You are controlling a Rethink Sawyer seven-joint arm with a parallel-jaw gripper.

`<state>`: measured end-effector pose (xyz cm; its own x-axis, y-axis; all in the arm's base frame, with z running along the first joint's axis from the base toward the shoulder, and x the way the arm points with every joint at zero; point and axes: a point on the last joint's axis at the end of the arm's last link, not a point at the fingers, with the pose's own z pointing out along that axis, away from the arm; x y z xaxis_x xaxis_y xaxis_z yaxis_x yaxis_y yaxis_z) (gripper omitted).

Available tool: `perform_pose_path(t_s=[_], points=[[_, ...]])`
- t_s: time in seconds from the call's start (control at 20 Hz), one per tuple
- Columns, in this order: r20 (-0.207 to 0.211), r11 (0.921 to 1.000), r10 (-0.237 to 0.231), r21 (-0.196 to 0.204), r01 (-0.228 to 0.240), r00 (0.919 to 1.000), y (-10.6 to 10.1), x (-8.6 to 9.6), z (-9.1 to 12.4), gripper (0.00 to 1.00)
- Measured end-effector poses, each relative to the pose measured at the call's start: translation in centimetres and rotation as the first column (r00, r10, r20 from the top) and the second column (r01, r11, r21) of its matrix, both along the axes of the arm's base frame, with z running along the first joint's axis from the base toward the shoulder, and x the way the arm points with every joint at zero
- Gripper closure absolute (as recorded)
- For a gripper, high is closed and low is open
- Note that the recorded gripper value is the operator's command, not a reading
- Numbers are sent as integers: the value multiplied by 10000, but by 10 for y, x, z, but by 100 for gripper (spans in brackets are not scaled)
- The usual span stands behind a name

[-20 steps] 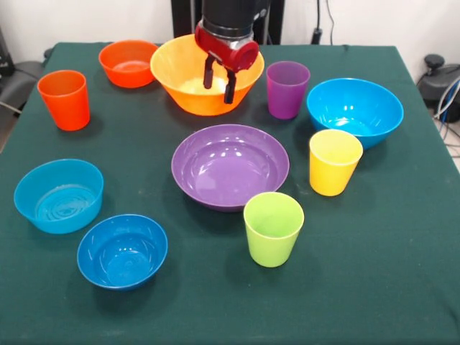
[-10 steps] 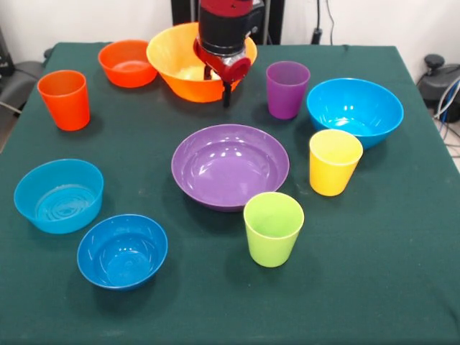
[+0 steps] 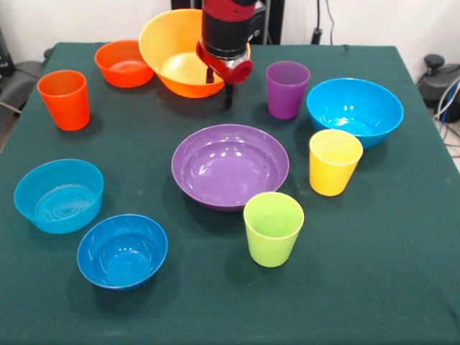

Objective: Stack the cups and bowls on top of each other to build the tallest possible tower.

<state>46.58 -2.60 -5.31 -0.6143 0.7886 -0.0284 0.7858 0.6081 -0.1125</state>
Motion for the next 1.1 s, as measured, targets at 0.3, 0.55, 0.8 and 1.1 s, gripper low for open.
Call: perform_pose_path(t_s=[0.3, 0.55, 0.8, 1.1], points=[[42, 9997, 244, -67, -244, 9997, -2, -1, 5, 100], [40, 9993, 359, -62, -358, 9993, -2, -1, 8, 100], [42, 9994, 345, -79, -345, 9994, -5, 1, 17, 100], [183, 9995, 304, -63, -303, 9994, -7, 12, 37, 100]])
